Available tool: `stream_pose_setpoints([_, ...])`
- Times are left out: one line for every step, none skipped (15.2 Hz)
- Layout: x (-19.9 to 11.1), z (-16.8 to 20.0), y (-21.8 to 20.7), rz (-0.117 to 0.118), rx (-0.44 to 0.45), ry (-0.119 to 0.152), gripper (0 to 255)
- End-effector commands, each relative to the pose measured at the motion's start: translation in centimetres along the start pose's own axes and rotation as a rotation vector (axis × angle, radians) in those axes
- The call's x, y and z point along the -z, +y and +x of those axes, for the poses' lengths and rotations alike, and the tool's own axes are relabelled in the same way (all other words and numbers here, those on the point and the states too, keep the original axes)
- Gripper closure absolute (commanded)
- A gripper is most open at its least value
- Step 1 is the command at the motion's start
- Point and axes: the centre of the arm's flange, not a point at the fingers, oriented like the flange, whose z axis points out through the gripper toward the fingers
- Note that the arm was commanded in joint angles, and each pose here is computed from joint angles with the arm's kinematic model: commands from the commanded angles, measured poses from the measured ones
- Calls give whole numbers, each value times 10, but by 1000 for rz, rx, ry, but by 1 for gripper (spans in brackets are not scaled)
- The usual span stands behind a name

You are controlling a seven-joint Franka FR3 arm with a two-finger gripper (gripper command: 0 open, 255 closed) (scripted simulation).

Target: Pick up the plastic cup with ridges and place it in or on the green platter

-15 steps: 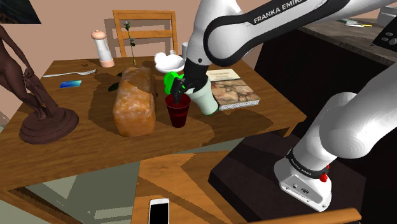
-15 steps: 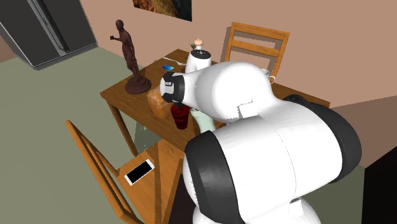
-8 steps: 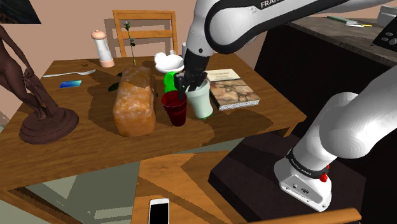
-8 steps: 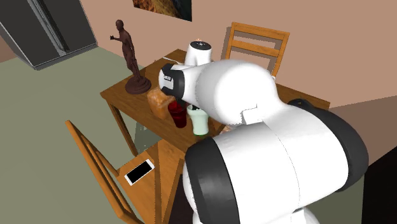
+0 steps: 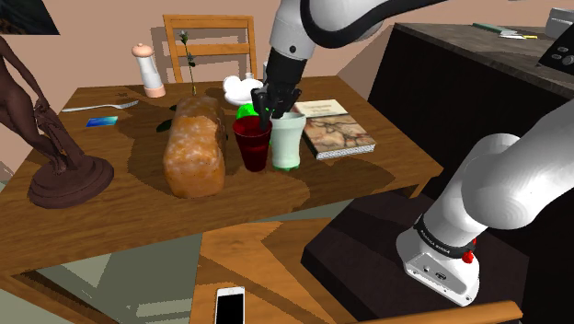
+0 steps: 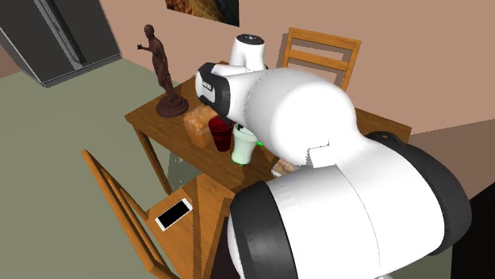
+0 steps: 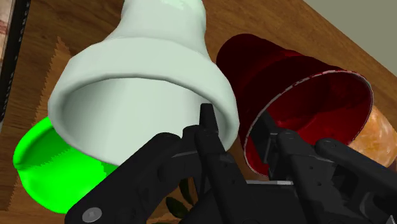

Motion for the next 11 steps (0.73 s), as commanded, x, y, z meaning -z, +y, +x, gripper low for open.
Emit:
stream_pose_setpoints([10, 1, -1, 0, 0, 0, 255])
stream_pose_setpoints([15, 2, -2, 0, 0, 0, 255])
stream_pose_setpoints([20, 2, -3, 0, 0, 0, 255])
stream_pose_setpoints([25, 3, -4, 0, 0, 0, 255])
stream_pose_setpoints([30, 3, -5, 0, 0, 0, 255])
stream_pose_setpoints([36, 4, -6, 0, 0, 0, 255])
stream_pose_setpoints([41, 4, -7, 0, 0, 0, 255])
stream_pose_setpoints([46, 5, -8, 0, 0, 0, 255])
stream_pose_setpoints([51, 6, -9, 0, 0, 0, 255])
stream_pose_setpoints([56, 6, -10, 0, 0, 0, 255])
stream_pose_setpoints([61, 7, -11, 0, 0, 0, 255])
